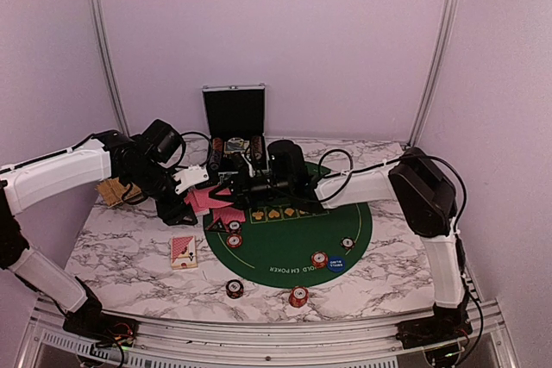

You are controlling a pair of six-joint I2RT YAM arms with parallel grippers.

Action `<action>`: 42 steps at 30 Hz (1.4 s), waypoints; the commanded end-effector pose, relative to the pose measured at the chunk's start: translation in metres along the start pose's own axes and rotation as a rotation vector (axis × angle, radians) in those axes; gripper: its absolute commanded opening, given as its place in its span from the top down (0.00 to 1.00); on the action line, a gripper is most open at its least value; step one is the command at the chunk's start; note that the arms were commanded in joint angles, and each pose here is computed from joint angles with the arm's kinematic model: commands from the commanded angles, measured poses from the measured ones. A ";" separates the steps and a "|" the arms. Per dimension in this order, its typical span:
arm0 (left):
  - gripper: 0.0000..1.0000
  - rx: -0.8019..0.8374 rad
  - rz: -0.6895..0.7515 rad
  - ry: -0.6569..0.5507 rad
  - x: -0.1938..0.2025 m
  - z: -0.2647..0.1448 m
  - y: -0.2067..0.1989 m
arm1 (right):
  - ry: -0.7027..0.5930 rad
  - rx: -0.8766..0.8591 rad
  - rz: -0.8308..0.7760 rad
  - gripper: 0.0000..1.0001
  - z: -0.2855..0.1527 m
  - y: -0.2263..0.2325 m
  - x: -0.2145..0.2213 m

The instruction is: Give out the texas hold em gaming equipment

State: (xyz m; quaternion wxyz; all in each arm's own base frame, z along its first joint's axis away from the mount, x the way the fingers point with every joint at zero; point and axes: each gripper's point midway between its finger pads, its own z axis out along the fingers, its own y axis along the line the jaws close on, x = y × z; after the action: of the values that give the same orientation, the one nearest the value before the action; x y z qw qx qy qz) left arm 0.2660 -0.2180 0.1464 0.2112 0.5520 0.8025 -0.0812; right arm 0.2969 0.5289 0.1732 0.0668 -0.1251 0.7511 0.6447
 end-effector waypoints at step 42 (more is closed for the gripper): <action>1.00 0.015 0.000 -0.032 -0.006 -0.003 -0.002 | -0.040 0.555 0.085 0.96 -0.206 -0.135 0.052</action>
State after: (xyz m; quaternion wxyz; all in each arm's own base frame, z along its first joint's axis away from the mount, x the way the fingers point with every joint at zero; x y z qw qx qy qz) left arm 0.2650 -0.2191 0.1462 0.2108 0.5526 0.8018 -0.0854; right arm 0.2814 0.3038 0.0697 0.0729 -0.0354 0.8879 0.4528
